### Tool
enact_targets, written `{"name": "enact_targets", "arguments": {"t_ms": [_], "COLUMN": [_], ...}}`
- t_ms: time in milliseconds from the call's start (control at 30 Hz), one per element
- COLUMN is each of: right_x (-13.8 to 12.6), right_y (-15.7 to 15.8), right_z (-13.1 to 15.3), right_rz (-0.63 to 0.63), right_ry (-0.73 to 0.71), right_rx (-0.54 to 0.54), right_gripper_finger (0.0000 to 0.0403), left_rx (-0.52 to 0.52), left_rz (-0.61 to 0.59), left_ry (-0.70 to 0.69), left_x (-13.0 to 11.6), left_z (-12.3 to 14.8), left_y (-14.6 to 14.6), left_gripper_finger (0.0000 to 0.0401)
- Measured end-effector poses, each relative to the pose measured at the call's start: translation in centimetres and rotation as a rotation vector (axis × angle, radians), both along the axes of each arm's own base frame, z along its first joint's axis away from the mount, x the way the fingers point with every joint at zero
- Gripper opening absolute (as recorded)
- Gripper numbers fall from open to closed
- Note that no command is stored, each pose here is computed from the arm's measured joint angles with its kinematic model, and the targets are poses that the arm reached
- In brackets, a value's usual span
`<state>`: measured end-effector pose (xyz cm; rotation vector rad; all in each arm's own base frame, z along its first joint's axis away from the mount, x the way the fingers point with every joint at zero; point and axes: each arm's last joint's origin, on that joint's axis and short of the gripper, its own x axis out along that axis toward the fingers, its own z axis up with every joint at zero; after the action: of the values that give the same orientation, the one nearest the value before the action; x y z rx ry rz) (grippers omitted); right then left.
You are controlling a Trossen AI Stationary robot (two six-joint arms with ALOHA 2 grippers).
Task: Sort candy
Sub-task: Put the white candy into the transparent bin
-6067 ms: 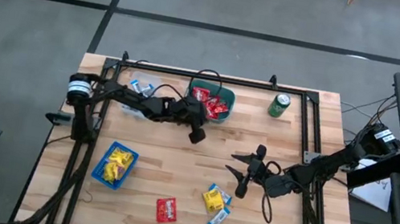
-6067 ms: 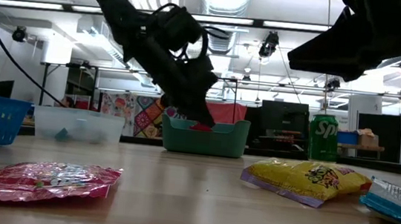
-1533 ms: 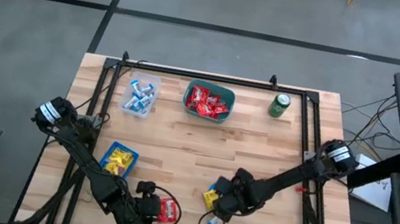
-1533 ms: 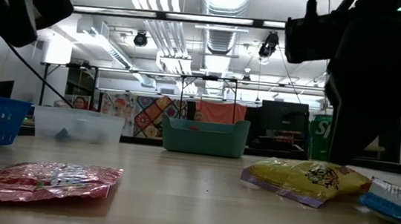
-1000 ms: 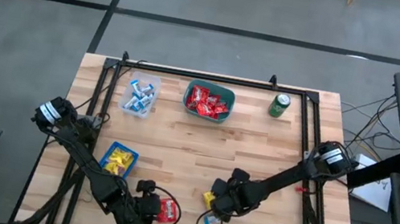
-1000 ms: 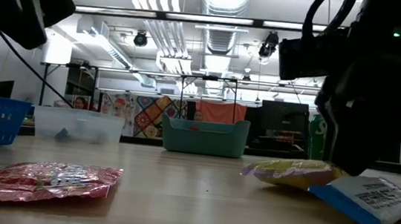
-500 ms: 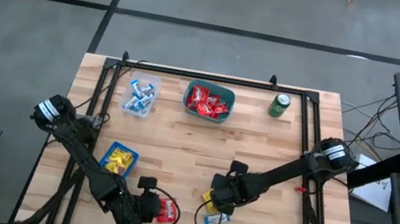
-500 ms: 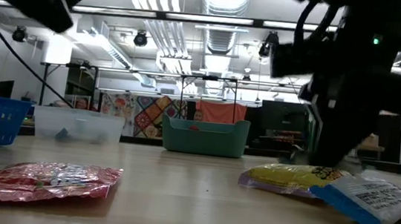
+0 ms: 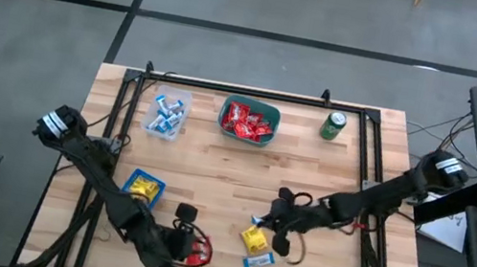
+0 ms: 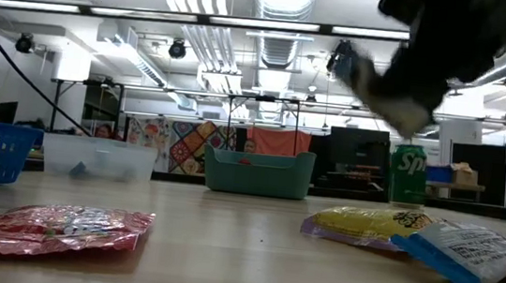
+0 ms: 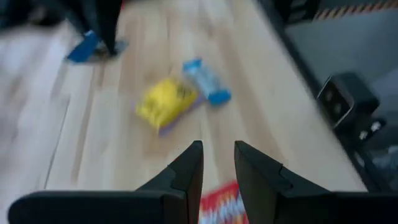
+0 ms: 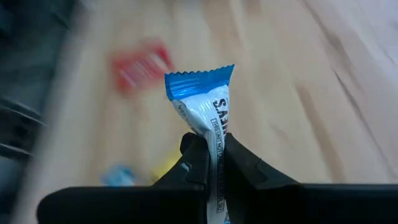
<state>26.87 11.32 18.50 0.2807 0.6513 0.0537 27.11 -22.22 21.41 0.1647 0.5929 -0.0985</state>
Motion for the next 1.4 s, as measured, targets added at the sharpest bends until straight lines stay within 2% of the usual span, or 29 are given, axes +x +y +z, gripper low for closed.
{"name": "enact_targets", "arguments": {"t_ms": [100,233,300,433,667,800,1000,1167,1300,1400], "right_x": [-0.4,-0.5,-0.5,0.0,1.1,1.4,1.6,1.9,2.0,2.0], "right_y": [-0.1,0.1,0.2,0.5,1.1,1.3,1.5,1.7,1.7,1.7], "right_z": [0.2,0.3,0.0,-0.2,0.6,1.1,1.6,1.7,1.9,2.0], "right_rz": [0.052,0.126,0.164,0.200,0.254,0.291,0.357,0.376,0.384,0.390], "right_ry": [-0.206,-0.375,-0.400,-0.407,-0.450,-0.469,-0.476,-0.455,-0.453,-0.462], "right_rx": [0.085,0.139,0.126,0.093,0.072,0.060,0.031,-0.010,-0.029,-0.042], "right_gripper_finger": [0.0015,0.0015,0.0015,0.0015,0.0015,0.0015,0.0015,0.0015,0.0015,0.0015], "left_rx": [-0.003,-0.075,-0.105,-0.118,-0.066,-0.024,-0.018,-0.067,-0.086,-0.101], "left_rz": [-0.038,0.124,0.146,0.109,0.124,0.116,0.109,-0.004,0.010,-0.058], "left_ry": [-0.115,-0.307,-0.400,-0.516,-0.543,-0.576,-0.613,-0.620,-0.627,-0.633], "left_x": [0.2,1.2,1.9,2.5,4.3,5.1,5.4,5.7,6.2,6.5], "left_z": [-0.4,-0.5,-0.4,-0.2,-1.2,-1.5,-1.1,-1.1,-1.0,-0.9], "left_y": [0.7,2.6,3.2,3.7,4.0,4.0,4.4,4.6,5.4,5.9], "left_gripper_finger": [0.0075,0.0075,0.0078,0.0100,0.0166,0.0190,0.0196,0.0196,0.0196,0.0196]}}
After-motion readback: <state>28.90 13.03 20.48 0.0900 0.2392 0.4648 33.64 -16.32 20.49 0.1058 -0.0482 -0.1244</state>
